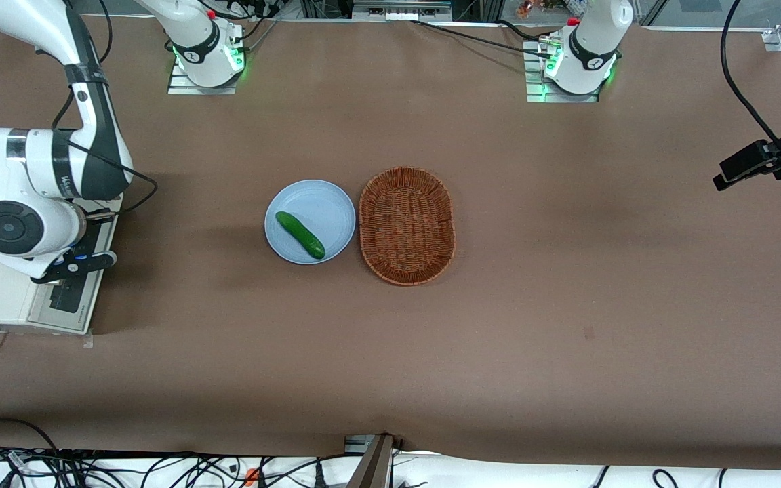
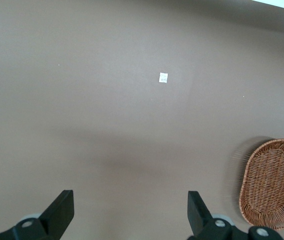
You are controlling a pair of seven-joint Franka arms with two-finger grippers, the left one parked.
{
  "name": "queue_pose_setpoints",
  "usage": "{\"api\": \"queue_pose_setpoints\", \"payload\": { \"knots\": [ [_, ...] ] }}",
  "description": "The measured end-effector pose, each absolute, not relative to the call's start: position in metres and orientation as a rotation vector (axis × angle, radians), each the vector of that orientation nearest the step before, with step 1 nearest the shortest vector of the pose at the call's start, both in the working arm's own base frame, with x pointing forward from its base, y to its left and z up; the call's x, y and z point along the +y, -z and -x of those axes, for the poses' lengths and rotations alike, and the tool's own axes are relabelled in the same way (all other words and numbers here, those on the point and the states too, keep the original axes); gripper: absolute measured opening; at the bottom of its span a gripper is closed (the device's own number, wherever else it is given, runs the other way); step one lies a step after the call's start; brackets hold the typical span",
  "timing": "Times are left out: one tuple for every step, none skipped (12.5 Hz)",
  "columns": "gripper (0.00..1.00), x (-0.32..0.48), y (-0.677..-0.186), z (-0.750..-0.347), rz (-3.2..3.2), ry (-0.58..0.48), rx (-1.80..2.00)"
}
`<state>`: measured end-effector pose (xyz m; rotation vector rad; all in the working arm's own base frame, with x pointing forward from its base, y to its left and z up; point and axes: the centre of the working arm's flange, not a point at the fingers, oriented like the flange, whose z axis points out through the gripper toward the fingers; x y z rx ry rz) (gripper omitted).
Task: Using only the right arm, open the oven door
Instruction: 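Move the right gripper toward the toaster oven's door handle, then lower the right gripper onto the silver door handle and close it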
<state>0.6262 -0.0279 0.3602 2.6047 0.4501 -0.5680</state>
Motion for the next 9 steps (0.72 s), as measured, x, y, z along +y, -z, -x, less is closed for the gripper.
{"api": "queue_pose_setpoints", "payload": {
  "knots": [
    [0.01, -0.0307, -0.355, -0.6286, -2.563, 0.568, 0.467],
    [0.01, -0.0318, -0.3502, -0.63, -2.543, 0.57, 0.477],
    [0.01, -0.0324, -0.3481, -0.631, -2.531, 0.569, 0.483],
    [0.01, -0.0331, -0.3487, -0.6322, -2.519, 0.56, 0.491],
    [0.01, -0.034, -0.3502, -0.6339, -2.505, 0.547, 0.502],
    [0.01, -0.0353, -0.3509, -0.6348, -2.496, 0.543, 0.515],
    [0.01, -0.0365, -0.3512, -0.6354, -2.491, 0.544, 0.534],
    [0.01, -0.0377, -0.3516, -0.6362, -2.488, 0.541, 0.553],
    [0.01, -0.0388, -0.352, -0.6375, -2.488, 0.531, 0.563]
  ]
}}
